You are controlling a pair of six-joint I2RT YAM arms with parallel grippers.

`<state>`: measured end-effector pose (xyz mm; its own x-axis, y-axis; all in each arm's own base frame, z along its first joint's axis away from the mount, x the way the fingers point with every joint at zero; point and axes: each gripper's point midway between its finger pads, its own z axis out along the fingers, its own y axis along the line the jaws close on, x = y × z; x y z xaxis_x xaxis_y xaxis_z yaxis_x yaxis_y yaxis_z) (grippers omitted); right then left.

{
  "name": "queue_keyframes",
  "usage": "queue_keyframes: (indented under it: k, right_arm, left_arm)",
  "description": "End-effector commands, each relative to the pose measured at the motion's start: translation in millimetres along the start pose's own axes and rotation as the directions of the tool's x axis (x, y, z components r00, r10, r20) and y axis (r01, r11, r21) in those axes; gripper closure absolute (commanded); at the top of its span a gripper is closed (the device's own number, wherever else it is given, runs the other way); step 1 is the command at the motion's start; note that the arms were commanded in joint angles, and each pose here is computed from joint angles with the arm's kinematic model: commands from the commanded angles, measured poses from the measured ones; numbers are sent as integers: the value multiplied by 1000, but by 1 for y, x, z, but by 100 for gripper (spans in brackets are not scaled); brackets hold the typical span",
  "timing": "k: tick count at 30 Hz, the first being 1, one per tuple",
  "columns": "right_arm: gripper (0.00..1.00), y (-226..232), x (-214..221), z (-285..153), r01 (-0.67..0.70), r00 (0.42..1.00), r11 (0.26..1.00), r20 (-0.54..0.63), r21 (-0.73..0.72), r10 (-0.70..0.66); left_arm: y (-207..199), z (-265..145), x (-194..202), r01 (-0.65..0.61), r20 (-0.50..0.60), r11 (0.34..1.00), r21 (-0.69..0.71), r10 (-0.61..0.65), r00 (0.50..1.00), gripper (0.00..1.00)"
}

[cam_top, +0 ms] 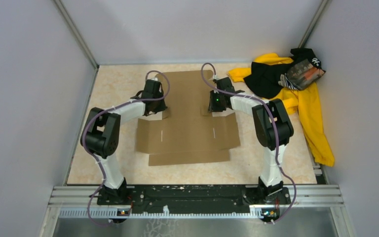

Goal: Fold the paper box

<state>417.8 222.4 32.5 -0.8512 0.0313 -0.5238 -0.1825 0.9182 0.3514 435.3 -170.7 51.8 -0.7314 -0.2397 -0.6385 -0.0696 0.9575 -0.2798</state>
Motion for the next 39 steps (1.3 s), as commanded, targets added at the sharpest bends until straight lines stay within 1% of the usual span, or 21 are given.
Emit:
queue_keyframes:
  k: [1,2,4,11,15,18,23,29,35,39]
  right_arm:
    - [81,1,-9,6,24,999,998,27,59,-26]
    - [81,-3,-7,7,27,999,997,21,79,-29]
    - [81,-9,-1,9,38,999,991,7,130,-40]
    - [81,-25,15,17,87,996,959,-41,268,-79]
    - [81,-28,21,22,103,994,946,-66,308,-86]
    - [81,-27,23,25,104,994,945,-76,311,-84]
    - [81,-19,15,26,86,995,954,-75,289,-67]
    - [81,-2,5,41,36,998,972,-67,232,-21]
    - [80,16,-29,58,32,999,981,-14,191,-30]
    - [79,28,-55,54,61,998,984,21,165,-65]
  left_arm:
    - [-10,10,12,-9,-31,1000,12,9,999,98]
    - [-10,11,15,-15,-38,1000,7,15,999,94]
    - [-5,14,23,-23,-61,999,-25,21,998,90]
    - [8,17,46,-89,-109,982,-165,72,991,89]
    - [14,23,57,-118,-140,970,-213,89,986,89]
    - [17,26,59,-126,-143,966,-226,95,985,88]
    - [17,29,41,-143,-113,961,-238,119,986,86]
    - [15,41,15,-128,-89,968,-215,111,990,86]
    - [0,54,-19,-150,-46,974,-169,144,988,86]
    - [-12,48,-54,-168,15,977,-133,171,985,79]
